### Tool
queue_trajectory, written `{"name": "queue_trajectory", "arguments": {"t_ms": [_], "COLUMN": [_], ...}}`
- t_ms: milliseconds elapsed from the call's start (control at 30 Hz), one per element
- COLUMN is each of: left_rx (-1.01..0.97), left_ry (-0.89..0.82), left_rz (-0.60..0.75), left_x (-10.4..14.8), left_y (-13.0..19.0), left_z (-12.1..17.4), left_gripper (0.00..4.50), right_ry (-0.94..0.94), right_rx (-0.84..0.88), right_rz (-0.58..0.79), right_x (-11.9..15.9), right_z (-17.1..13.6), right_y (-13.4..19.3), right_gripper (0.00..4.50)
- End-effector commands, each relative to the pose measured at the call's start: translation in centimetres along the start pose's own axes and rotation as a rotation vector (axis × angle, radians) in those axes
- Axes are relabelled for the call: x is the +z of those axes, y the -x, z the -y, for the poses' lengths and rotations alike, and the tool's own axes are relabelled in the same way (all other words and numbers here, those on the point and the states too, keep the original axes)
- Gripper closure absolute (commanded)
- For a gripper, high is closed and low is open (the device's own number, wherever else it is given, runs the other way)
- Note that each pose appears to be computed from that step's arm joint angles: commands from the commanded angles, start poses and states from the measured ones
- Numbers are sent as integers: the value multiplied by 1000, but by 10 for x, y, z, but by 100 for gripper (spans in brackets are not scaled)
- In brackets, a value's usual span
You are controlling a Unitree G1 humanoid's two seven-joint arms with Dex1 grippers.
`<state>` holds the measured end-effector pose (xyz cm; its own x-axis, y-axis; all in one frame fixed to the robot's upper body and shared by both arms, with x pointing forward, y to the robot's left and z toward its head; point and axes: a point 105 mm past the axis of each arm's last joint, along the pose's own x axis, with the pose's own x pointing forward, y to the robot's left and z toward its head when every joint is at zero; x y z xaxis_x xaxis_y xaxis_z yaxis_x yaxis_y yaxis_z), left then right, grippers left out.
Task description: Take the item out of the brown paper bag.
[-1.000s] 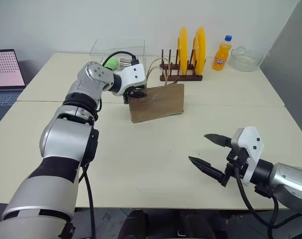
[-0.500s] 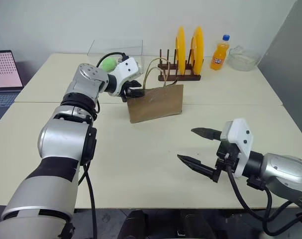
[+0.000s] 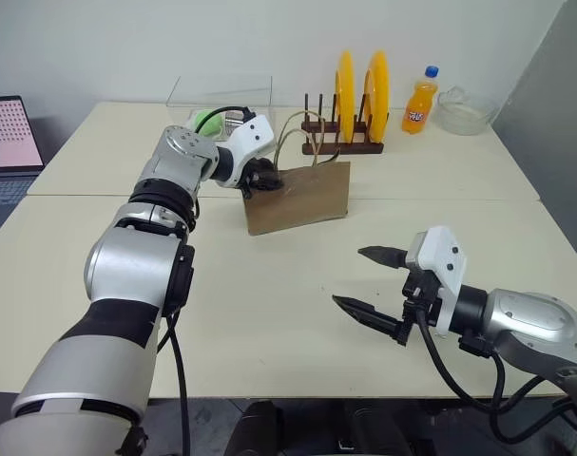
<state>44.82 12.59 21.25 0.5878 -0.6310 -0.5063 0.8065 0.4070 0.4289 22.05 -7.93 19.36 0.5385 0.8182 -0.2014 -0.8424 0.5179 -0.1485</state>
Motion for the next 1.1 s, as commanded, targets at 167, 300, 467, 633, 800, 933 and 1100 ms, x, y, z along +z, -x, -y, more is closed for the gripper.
{"name": "queue_trajectory", "arguments": {"t_ms": [167,300,467,633,800,933,1100], "left_rx": [19,4,2,-32,-67,-102,-137], "left_ry": [-17,-23,-18,-29,-54,-73,-107], "left_rz": [-42,-41,19,136,225,272,312], "left_x": [-8,-9,3,32,60,75,90], "left_y": [-7,-10,-8,-1,5,7,5], "left_z": [3,6,5,3,3,6,13], "left_gripper": [449,449,449,449,449,449,449], "right_ry": [19,17,14,6,-4,-13,-20], "right_rx": [2,2,-1,-8,-28,-44,-53], "right_rz": [29,30,26,13,-14,-29,-36], "right_x": [7,7,7,5,-1,-5,-8], "right_z": [-7,-8,-8,-7,-5,-4,-5], "right_y": [1,2,3,7,14,18,21], "right_gripper": [0,0,0,0,0,0,0]}}
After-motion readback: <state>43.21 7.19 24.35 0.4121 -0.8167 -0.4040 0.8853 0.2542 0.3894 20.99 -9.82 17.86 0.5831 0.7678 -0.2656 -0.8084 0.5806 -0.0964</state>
